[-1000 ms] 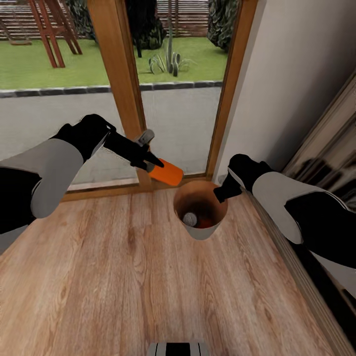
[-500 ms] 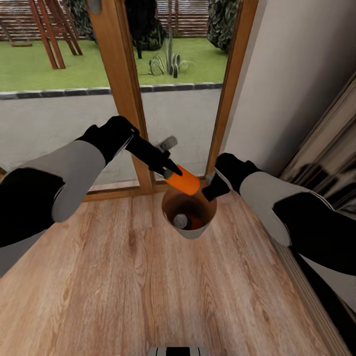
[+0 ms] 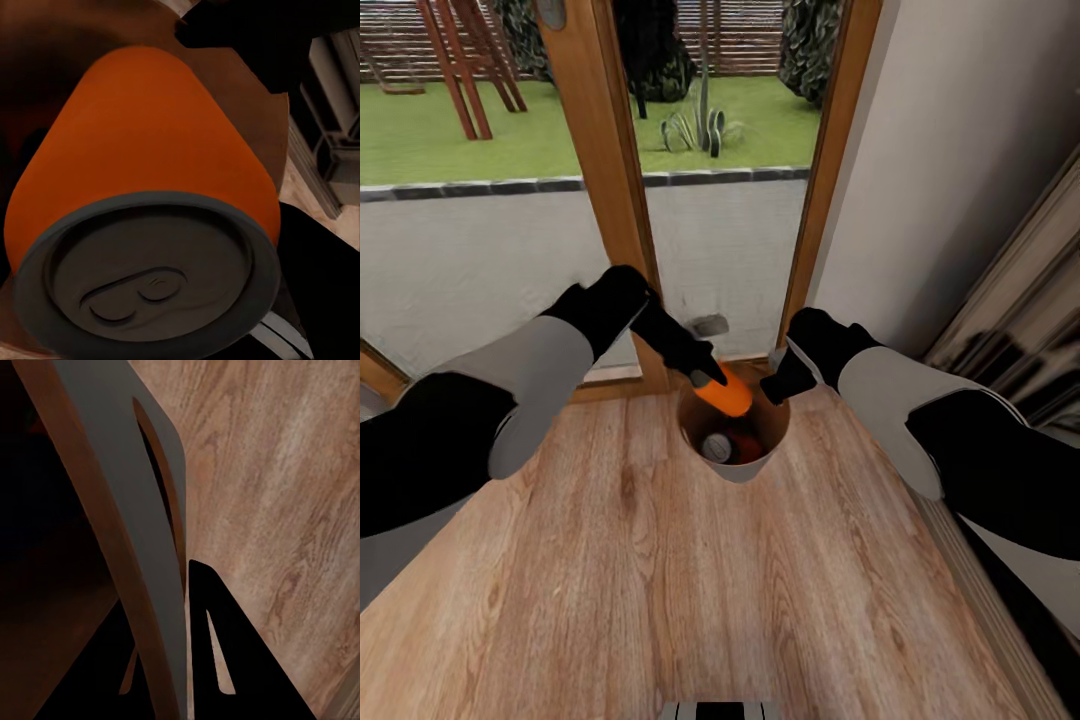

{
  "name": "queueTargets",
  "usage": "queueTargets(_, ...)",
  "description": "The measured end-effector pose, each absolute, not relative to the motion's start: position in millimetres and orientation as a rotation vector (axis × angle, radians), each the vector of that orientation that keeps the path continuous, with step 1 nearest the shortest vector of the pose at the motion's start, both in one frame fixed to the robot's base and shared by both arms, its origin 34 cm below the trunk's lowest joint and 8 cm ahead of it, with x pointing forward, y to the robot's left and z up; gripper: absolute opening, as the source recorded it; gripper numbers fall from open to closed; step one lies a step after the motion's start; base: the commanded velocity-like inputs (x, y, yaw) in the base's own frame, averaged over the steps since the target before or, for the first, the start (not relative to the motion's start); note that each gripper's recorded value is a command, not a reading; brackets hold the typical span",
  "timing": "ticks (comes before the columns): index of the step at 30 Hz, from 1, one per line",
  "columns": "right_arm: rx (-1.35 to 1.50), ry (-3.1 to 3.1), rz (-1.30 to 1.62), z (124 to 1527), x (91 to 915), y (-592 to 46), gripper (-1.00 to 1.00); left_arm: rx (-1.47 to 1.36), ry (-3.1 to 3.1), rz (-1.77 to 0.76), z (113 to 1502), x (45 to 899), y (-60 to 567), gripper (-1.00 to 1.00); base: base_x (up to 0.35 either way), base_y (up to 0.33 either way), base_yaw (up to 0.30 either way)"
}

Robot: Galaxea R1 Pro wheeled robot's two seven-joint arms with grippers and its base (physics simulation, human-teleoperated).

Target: Put the three can of soda from the living room inside the tash can in the kitchen.

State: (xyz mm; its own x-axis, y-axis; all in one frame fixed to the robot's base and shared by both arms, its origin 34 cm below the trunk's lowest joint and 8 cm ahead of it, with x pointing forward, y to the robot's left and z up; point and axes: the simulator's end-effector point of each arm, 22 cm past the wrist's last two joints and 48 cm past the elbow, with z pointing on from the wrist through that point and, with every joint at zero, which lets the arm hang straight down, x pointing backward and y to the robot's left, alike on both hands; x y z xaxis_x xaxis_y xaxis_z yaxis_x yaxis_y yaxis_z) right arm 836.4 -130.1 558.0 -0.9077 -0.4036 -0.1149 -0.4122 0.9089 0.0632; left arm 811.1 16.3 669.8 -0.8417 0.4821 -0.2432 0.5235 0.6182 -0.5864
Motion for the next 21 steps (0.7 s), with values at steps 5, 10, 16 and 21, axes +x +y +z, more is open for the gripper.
queueTargets(5, -0.651, 2.963, 0.128, 559.5, 837.3, -125.9, -1.00, 0.863, 2.779, -1.014, 657.9, 807.2, 16.3, -1.00, 0.000, 0.000, 0.000)
queueTargets(10, -0.655, 2.958, 0.146, 561.0, 836.9, -118.8, -1.00, 0.865, 2.783, -1.011, 653.8, 805.0, 15.2, -1.00, 0.000, 0.000, 0.000)
queueTargets(16, -0.663, 2.954, 0.137, 561.6, 837.8, -118.8, -1.00, 0.872, 2.796, -0.964, 637.0, 800.2, 15.5, -1.00, 0.000, 0.000, 0.000)
queueTargets(21, -0.660, 2.950, 0.146, 562.7, 838.6, -116.9, -1.00, 0.874, 2.796, -0.950, 631.9, 798.8, 14.8, -1.00, 0.000, 0.000, 0.000)
